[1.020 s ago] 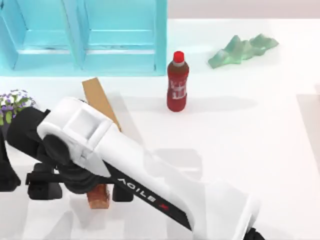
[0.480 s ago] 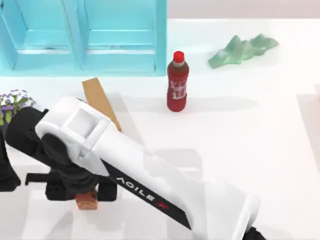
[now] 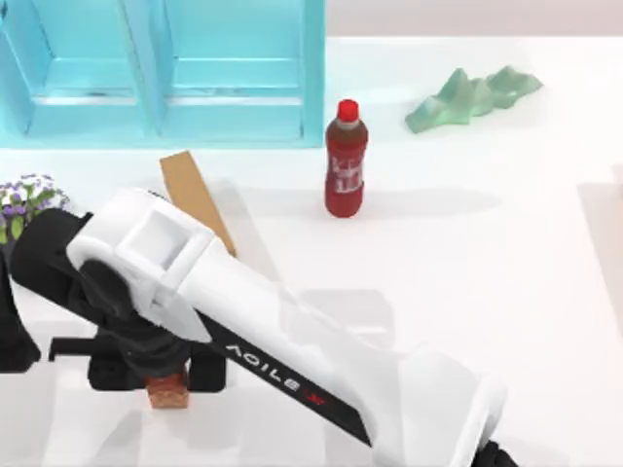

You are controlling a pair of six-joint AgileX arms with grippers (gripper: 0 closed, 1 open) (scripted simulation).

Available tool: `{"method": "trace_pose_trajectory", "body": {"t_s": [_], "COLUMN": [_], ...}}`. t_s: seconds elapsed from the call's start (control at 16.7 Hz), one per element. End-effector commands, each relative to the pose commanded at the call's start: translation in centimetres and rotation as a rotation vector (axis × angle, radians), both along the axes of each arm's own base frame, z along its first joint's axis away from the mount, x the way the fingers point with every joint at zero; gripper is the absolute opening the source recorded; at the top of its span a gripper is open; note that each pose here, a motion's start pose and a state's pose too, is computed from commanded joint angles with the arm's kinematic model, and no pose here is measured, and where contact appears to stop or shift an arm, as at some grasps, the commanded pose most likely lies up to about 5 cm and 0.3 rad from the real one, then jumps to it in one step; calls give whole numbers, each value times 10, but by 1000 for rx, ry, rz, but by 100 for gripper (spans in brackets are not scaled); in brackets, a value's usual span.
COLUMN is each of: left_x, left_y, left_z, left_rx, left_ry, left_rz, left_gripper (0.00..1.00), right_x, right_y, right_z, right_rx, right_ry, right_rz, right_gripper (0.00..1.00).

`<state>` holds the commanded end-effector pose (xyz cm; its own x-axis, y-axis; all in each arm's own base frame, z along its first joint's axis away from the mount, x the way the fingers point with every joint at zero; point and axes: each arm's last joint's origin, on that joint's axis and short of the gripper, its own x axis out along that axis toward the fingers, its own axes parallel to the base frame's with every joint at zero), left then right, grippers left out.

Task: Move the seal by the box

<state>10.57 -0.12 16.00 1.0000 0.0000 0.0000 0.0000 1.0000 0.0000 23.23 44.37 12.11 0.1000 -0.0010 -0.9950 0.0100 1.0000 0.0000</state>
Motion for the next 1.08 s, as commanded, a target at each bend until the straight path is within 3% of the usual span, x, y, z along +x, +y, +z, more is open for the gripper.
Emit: {"method": "trace_pose_trajectory", "body": {"t_s": [0.18, 0.24, 0.78, 1.08], "left_x": [0, 0, 0, 0], "left_y": [0, 0, 0, 0], "left_z": [0, 0, 0, 0], "left_rx": [0, 0, 0, 0], "left_ry": [0, 0, 0, 0], "left_rz": [0, 0, 0, 0], "left_gripper": [100, 100, 100, 100], "right_x": [0, -2, -2, -2], "right_y": [0, 11, 11, 11], "right_z": [0, 5, 53, 55], "right_rx": [0, 67, 66, 68], "right_ry": [0, -22, -21, -21], "right_rz": [0, 12, 12, 11], "right_gripper": [0, 0, 0, 0]}}
